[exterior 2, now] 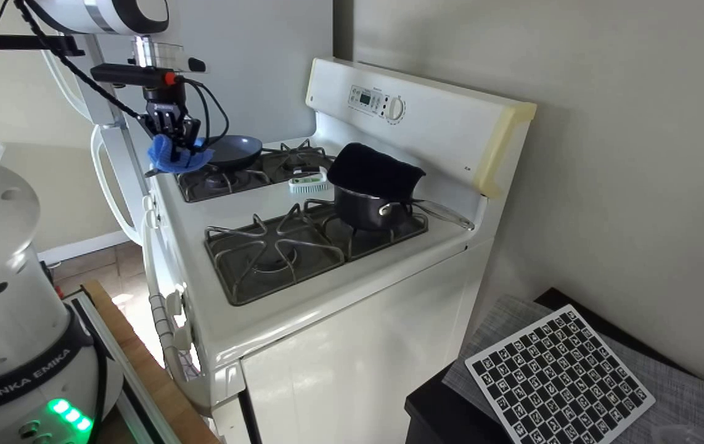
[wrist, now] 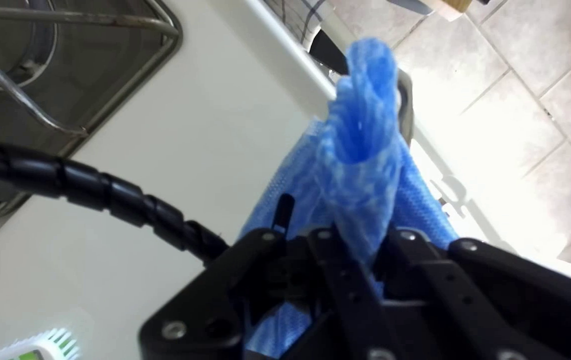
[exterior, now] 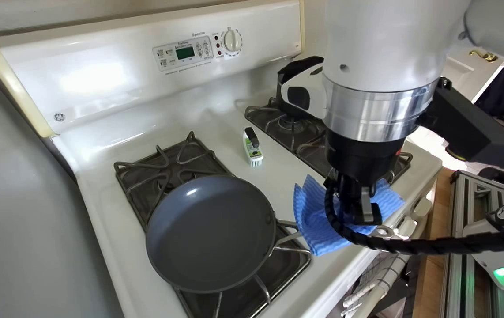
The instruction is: Move the pan and clean the pan handle
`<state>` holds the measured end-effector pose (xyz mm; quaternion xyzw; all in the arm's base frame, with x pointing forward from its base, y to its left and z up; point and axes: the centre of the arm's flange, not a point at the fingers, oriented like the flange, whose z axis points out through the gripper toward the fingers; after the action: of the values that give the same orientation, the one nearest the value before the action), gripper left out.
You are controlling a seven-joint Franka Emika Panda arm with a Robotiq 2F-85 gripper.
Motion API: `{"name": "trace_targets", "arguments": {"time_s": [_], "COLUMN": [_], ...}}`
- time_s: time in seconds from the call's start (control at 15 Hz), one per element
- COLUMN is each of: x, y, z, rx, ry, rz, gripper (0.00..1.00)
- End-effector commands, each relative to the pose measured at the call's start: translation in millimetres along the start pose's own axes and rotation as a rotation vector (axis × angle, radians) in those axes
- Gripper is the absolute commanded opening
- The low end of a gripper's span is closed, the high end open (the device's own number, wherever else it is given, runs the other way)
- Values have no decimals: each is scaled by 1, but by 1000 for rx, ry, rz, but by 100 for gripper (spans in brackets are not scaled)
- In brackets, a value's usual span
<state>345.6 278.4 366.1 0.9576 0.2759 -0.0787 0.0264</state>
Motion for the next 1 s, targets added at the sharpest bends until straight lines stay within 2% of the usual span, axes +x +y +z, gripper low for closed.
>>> {"name": "trace_targets", "arguments": {"time_s": [0.0,0.2,0.47,0.93], "x": [-16,-22,-20,11], "y": [-5,-7,-3,14], "z": [-6,-10,-27,-31], "rx": [18,23,17,3], "ry": [-56,-88,-63,114], "rz": [-29,-55,-57,-10], "gripper": [0,0,0,0]}}
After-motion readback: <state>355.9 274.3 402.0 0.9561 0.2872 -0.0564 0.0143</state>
